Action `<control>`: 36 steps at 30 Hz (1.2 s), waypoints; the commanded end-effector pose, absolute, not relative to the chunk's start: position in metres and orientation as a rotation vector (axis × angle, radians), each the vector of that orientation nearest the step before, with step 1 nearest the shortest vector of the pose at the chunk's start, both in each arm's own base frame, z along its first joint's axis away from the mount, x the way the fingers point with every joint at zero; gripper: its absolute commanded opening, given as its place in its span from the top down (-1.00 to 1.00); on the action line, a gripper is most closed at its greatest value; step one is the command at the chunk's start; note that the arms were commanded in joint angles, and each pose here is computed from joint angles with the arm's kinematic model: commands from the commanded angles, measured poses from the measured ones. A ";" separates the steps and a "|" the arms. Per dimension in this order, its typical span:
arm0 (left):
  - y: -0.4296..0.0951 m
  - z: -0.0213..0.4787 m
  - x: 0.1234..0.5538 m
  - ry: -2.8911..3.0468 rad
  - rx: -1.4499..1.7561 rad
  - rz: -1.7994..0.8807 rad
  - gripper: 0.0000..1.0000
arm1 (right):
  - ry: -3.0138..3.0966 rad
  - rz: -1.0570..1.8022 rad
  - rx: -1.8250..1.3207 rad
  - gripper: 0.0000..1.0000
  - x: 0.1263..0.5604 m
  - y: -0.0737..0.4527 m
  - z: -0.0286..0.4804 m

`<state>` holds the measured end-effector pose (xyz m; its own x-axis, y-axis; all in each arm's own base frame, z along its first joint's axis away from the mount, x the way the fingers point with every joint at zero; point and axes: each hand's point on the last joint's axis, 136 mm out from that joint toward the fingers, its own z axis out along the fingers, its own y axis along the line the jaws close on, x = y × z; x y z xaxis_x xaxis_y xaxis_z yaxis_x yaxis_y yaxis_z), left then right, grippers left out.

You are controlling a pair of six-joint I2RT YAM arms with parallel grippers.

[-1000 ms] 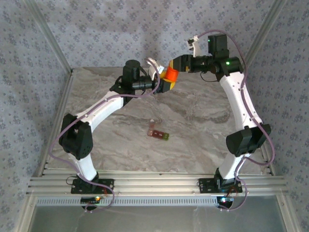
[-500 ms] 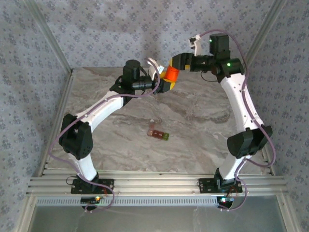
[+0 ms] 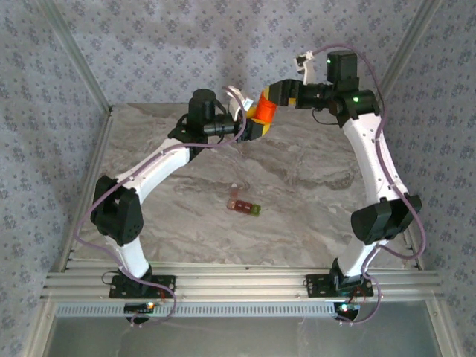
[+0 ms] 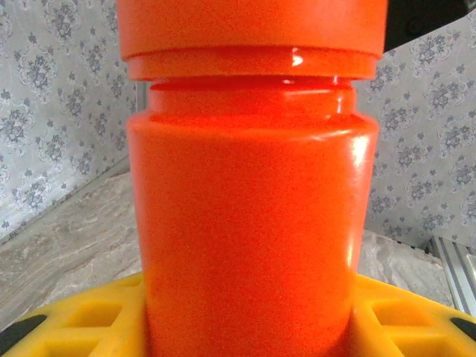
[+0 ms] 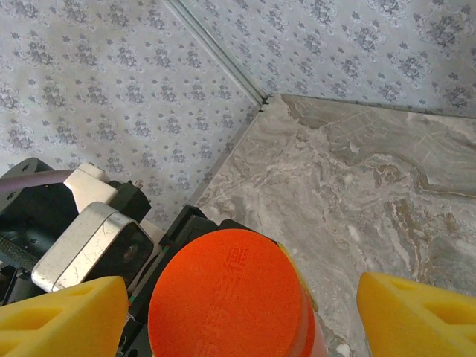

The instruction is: Sort the pills into containers

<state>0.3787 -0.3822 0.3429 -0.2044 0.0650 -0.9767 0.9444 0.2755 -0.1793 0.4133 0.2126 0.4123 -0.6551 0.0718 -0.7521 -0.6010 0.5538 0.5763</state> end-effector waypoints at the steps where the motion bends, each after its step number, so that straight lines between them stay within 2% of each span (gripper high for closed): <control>1: -0.385 0.363 0.374 1.463 1.001 -1.096 1.00 | 2.024 1.152 -0.464 -0.59 0.410 0.219 0.415; 13: -0.385 0.362 0.375 1.470 0.995 -1.091 1.00 | 2.038 1.156 -0.487 -0.07 0.403 0.225 0.411; 24: -0.382 0.366 0.386 1.470 0.946 -1.034 1.00 | 2.135 1.021 -0.384 0.03 0.402 0.233 0.380; 31: -0.380 0.363 0.394 1.474 0.927 -0.982 1.00 | 2.142 0.862 -0.215 0.02 0.400 0.236 0.372; 36: -0.379 0.362 0.396 1.478 0.918 -0.973 1.00 | 2.112 0.876 -0.180 -0.07 0.398 0.243 0.379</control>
<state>0.3888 -0.3788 0.3199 -0.2420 0.1184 -0.9630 0.9208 0.3409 -0.1895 0.4143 0.2306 0.3926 -0.5842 0.1618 -0.7953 -0.4386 0.7615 0.4771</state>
